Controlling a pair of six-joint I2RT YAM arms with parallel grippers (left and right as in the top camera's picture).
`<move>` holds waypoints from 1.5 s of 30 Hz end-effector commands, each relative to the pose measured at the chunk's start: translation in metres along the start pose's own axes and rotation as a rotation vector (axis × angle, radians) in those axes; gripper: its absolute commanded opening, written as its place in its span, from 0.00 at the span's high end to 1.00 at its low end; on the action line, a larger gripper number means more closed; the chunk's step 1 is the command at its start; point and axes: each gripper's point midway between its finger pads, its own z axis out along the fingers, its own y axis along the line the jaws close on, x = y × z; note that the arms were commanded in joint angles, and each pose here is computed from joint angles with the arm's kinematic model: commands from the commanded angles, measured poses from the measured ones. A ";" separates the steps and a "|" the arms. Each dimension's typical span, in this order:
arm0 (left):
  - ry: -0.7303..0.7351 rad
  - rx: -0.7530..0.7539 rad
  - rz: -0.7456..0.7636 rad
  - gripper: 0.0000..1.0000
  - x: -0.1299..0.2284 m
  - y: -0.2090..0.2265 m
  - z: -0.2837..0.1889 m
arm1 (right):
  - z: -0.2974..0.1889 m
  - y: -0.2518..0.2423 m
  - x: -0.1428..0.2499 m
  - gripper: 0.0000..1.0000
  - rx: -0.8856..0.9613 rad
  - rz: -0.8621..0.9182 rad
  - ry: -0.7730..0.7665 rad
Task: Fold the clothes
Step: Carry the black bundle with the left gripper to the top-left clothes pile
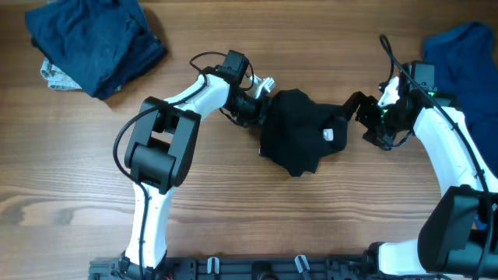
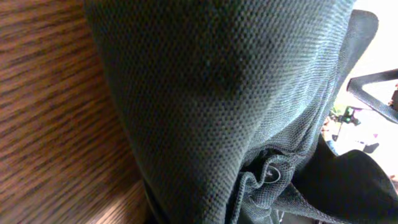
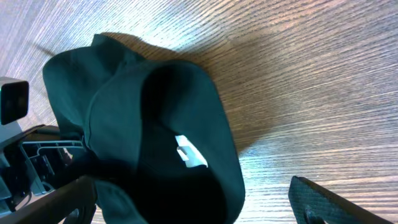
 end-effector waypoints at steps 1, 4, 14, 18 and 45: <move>0.024 -0.110 -0.062 0.96 0.010 0.039 0.021 | 0.004 -0.001 0.003 0.00 -0.008 -0.013 0.021; 0.001 -0.105 -0.037 0.96 0.004 0.036 0.019 | 0.004 -0.001 0.003 0.01 -0.008 -0.014 0.021; -0.222 -0.222 0.086 0.96 -0.048 0.029 -0.030 | 0.004 -0.002 0.006 0.00 -0.003 -0.016 0.033; -0.319 -0.301 0.079 0.96 -0.065 0.041 -0.066 | 0.004 -0.002 0.006 0.01 -0.003 -0.015 0.033; -0.914 -0.556 0.335 0.96 -0.170 0.011 -0.338 | 0.003 -0.008 0.019 0.00 0.019 0.016 0.086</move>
